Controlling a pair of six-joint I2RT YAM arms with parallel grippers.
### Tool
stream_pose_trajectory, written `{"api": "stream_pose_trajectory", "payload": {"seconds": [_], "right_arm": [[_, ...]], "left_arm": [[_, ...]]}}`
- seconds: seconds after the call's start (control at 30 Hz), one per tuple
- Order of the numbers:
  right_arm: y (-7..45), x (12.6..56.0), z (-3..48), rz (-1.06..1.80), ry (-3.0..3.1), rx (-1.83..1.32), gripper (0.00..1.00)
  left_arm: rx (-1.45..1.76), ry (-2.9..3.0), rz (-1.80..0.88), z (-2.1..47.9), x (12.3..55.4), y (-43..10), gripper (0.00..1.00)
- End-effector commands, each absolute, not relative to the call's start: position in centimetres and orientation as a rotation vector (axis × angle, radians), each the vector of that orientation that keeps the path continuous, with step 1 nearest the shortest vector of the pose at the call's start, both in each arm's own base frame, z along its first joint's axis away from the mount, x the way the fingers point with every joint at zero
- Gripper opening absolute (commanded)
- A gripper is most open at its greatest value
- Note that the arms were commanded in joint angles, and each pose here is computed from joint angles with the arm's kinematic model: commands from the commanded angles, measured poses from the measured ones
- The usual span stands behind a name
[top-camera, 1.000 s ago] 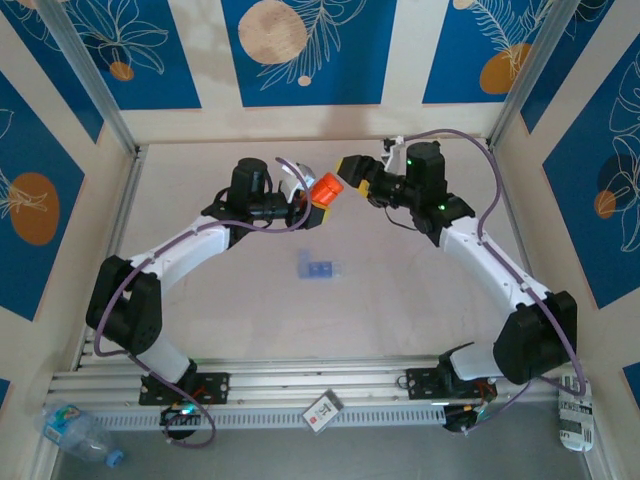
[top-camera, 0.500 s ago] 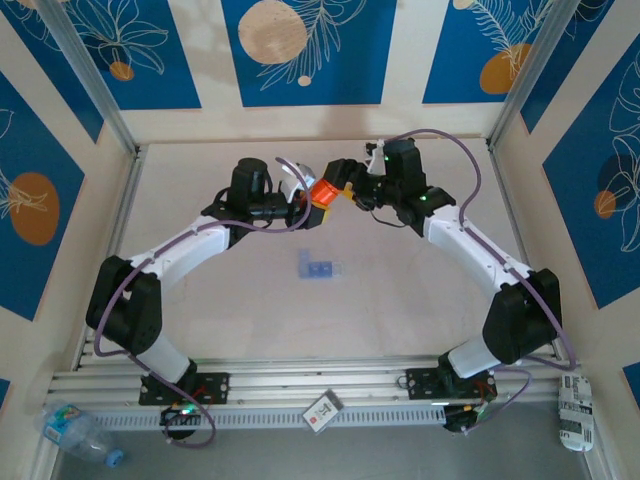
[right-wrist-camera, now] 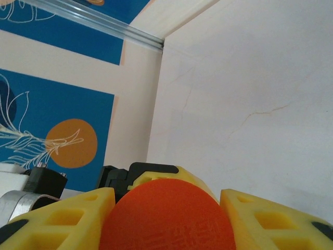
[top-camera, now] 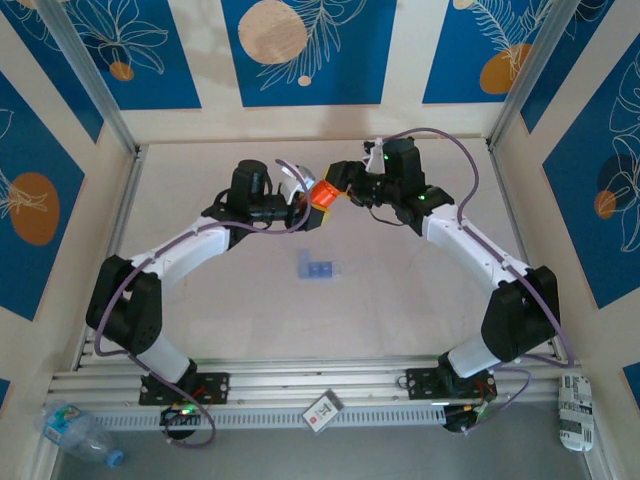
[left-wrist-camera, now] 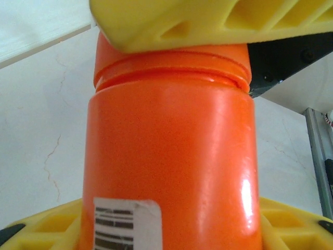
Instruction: Sort the pills into containers
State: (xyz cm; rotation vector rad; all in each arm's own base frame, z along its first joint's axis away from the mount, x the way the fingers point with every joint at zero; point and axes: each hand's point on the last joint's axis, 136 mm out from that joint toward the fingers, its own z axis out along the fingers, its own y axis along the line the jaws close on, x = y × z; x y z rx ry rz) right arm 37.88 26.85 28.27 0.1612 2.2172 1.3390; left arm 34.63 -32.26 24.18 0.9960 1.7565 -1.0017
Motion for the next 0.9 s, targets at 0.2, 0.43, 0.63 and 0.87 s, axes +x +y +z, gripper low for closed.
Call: {"api": "stream_pose_trajectory", "payload": {"seconds": [0.2, 0.43, 0.63, 0.87], "right_arm": [[25.6, 37.0, 29.1, 1.422, 2.009, -0.280, 0.47], [24.5, 36.9, 30.5, 1.500, 1.983, -0.201, 0.78], [22.1, 38.1, 30.0, 1.413, 2.080, 0.160, 0.86], [21.6, 38.1, 29.0, 1.349, 2.151, 0.420, 0.87]], "left_arm": [[1.012, 1.653, -1.146, 27.5, 33.3, -32.8, 0.00], [1.011, 1.657, -1.135, 27.5, 33.4, -32.8, 0.00], [1.014, 1.700, -1.016, 26.2, 34.2, -32.1, 0.00], [1.021, 1.715, -0.871, 25.4, 35.2, -31.3, 0.00]]}}
